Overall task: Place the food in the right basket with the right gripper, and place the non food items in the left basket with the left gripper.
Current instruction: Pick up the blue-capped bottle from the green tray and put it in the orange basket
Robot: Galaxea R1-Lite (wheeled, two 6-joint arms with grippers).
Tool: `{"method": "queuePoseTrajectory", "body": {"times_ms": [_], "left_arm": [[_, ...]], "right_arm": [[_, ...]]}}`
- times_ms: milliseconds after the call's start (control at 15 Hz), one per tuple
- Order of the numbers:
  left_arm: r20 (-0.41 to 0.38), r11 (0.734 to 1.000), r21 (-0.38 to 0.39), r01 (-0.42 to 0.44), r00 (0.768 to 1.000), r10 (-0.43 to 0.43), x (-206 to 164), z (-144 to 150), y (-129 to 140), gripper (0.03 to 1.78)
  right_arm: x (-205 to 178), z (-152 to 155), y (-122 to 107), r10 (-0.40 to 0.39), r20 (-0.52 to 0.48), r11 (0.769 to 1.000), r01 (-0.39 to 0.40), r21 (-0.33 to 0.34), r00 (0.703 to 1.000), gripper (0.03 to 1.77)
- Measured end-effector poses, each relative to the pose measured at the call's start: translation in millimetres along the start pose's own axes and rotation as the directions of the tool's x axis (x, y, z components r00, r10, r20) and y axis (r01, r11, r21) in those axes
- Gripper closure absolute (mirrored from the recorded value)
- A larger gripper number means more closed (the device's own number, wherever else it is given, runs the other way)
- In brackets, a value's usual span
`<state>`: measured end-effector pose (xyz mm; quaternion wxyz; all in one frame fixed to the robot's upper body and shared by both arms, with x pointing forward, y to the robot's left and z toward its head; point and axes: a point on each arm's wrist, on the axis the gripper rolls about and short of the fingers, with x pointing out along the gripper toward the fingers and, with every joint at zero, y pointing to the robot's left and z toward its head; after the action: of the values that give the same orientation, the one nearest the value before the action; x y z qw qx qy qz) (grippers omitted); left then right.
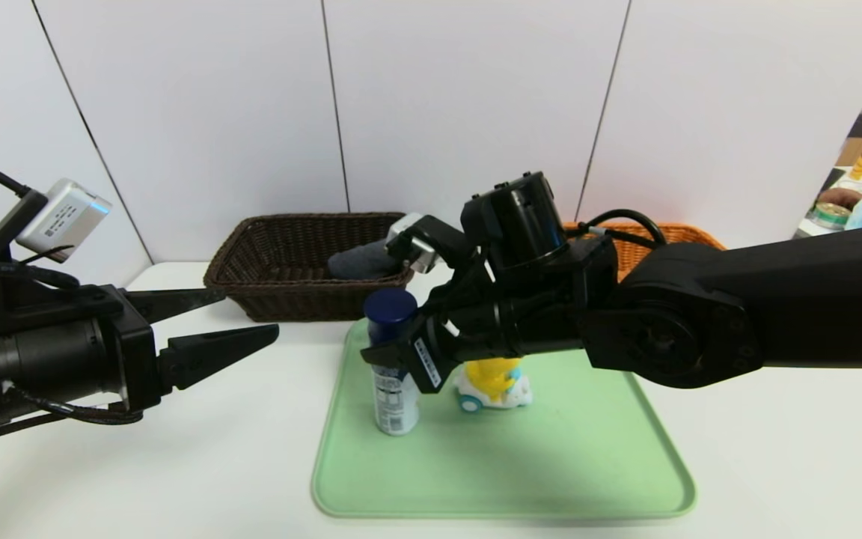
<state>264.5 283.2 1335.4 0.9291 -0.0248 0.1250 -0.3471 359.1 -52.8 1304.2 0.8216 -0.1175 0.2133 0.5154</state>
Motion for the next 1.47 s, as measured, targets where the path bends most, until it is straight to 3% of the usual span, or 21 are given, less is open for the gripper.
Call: {"method": "queuePoseTrajectory", "body": {"times_ms": [933,1200,1467], "left_arm": [[0.029,1.0,0.016,0.005,1.0,-0.005,-8,4,-5,0.12],[0.032,1.0,0.02,0.006,0.999,-0.007,-11,5,-7,0.12],[0.035,1.0,0.024,0.016,0.999,-0.016,-12,6,-9,0.12]], "right_arm": [[-24,28,-4,-0.039,0.096,0.999,0.035,0.039,0.995,1.01],[-47,50,-27,-0.11,0.168,0.993,0.101,0.058,0.98,1.01],[-86,67,-72,-0.248,0.24,0.968,0.23,0.099,0.939,1.01]]}}
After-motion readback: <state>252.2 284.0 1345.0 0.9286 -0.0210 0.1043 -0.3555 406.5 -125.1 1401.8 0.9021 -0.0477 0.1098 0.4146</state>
